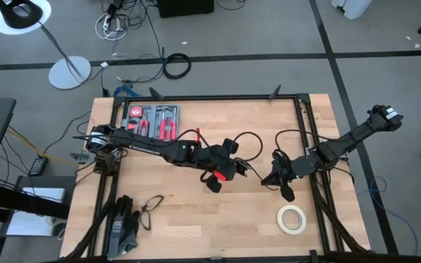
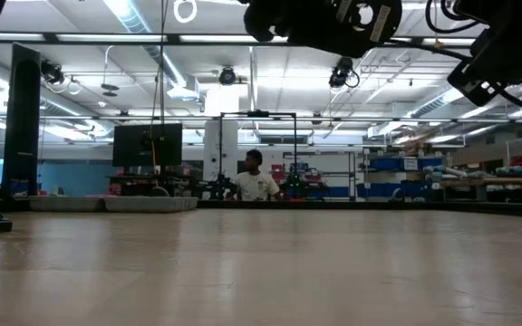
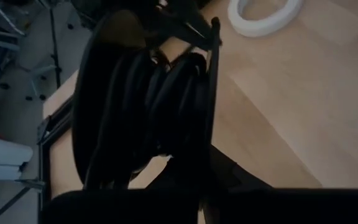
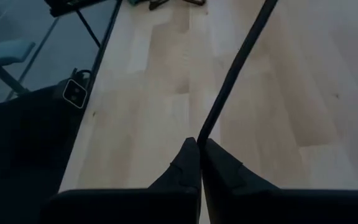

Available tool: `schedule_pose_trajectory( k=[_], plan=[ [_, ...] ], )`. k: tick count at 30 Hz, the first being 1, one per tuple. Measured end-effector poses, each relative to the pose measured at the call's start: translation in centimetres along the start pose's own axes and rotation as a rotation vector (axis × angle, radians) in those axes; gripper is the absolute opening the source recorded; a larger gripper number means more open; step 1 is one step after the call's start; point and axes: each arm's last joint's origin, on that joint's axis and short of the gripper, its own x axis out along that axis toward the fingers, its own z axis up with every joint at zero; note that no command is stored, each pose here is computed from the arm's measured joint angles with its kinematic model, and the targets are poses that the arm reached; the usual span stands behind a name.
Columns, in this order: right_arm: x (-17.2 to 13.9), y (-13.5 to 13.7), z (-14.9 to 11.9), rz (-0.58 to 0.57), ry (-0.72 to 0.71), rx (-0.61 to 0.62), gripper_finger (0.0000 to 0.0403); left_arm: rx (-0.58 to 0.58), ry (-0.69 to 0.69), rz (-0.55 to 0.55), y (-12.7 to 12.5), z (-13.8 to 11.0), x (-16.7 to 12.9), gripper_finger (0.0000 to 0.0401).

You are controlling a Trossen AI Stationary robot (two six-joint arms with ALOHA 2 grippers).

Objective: Coil cords
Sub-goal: Coil the black wire onto the spool

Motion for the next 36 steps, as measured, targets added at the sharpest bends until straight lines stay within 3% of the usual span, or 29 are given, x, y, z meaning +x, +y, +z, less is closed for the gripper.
schedule_pose_trajectory(
  k=[10, 20, 25, 36],
  plan=[
    [0.1, -0.5, 0.0, -0.053, 0.004, -0.006, 0.0, 0.003, -0.151, 0.026, 0.6, 1.2, -0.1, 0.0],
    [0.1, -0.8, 0.3, -0.065, -0.013, -0.028, 0.0, 0.033, -0.316, 0.139, 1.6, 2.7, -0.5, 0.0],
    [0.1, -0.5, 0.2, -0.056, -0.012, -0.038, 0.0, 0.027, -0.294, 0.15, 2.0, 2.4, -0.4, 0.0],
    [-0.1, -0.2, -0.7, -0.057, 0.043, -0.042, 0.0, -0.03, -0.122, 0.025, 1.0, 0.6, 0.1, 0.0]
  ],
)
